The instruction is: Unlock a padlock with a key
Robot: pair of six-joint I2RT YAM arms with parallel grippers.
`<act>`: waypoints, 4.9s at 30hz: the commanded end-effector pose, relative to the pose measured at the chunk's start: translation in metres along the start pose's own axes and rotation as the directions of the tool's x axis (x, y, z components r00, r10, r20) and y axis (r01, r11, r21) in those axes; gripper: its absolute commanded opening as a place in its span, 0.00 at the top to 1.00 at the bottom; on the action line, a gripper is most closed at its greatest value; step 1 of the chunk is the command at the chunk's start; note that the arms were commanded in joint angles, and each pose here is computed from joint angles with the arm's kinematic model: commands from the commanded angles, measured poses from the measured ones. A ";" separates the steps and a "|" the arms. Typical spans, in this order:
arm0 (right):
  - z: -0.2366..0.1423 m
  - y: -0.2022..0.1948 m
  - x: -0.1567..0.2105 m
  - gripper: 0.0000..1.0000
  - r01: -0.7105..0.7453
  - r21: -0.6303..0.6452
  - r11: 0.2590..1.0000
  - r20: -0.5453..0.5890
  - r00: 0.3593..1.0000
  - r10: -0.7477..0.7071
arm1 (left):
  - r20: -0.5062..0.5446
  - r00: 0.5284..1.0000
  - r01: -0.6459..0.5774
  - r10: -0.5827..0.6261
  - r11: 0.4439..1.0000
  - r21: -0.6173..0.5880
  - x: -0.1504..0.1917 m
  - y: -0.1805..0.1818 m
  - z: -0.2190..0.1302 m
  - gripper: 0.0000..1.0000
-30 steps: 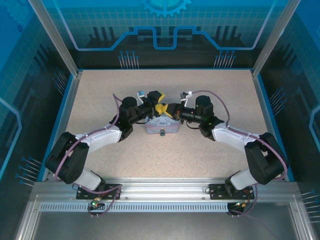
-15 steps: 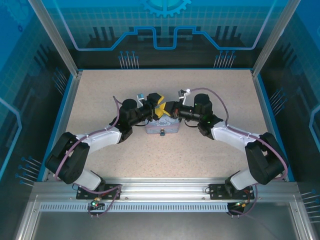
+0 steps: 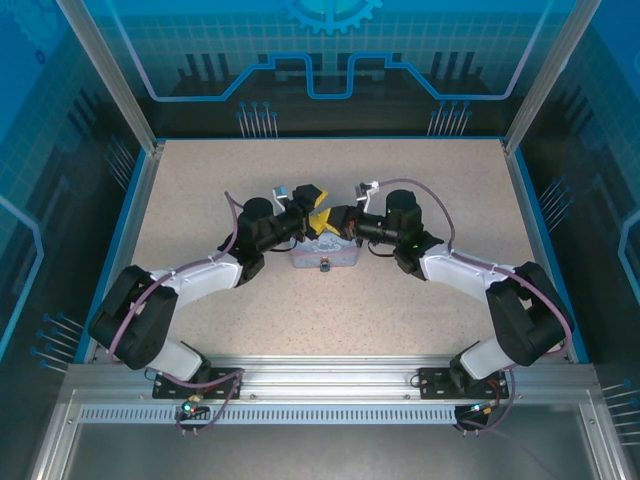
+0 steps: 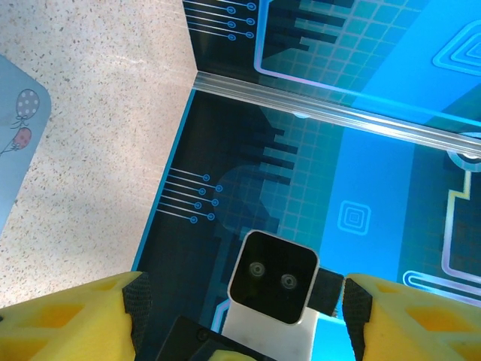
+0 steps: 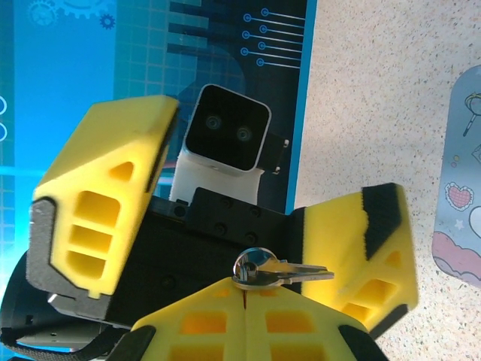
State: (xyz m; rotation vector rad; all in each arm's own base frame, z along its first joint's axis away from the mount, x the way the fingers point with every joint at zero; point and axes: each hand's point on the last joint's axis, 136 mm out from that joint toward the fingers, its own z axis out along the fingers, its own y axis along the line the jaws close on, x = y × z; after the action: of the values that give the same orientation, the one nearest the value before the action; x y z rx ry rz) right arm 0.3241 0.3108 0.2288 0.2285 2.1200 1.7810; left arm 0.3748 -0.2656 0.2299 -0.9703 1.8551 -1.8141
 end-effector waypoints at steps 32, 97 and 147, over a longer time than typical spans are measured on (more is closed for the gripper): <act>-0.008 -0.008 0.001 1.00 -0.006 0.013 1.000 0.023 1.000 0.006 | 0.043 0.998 -0.039 0.035 0.997 0.074 -0.006 -0.025 -0.013 0.65; -0.017 0.001 0.001 0.71 0.043 0.019 0.999 0.052 0.998 -0.044 | 0.015 0.924 -0.381 0.383 0.921 -0.086 -0.001 -0.024 -0.019 1.00; -0.016 0.011 -0.002 1.00 0.068 0.000 0.998 0.057 0.996 -0.068 | 0.048 0.915 -0.394 0.402 0.912 -0.116 -0.014 -0.043 -0.042 0.20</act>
State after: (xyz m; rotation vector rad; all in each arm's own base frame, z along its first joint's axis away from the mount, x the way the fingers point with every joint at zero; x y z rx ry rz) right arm 0.3227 0.3054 0.2382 0.2334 2.0784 1.7489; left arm 0.3687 -0.2273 0.2426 -0.6868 1.9827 -1.4129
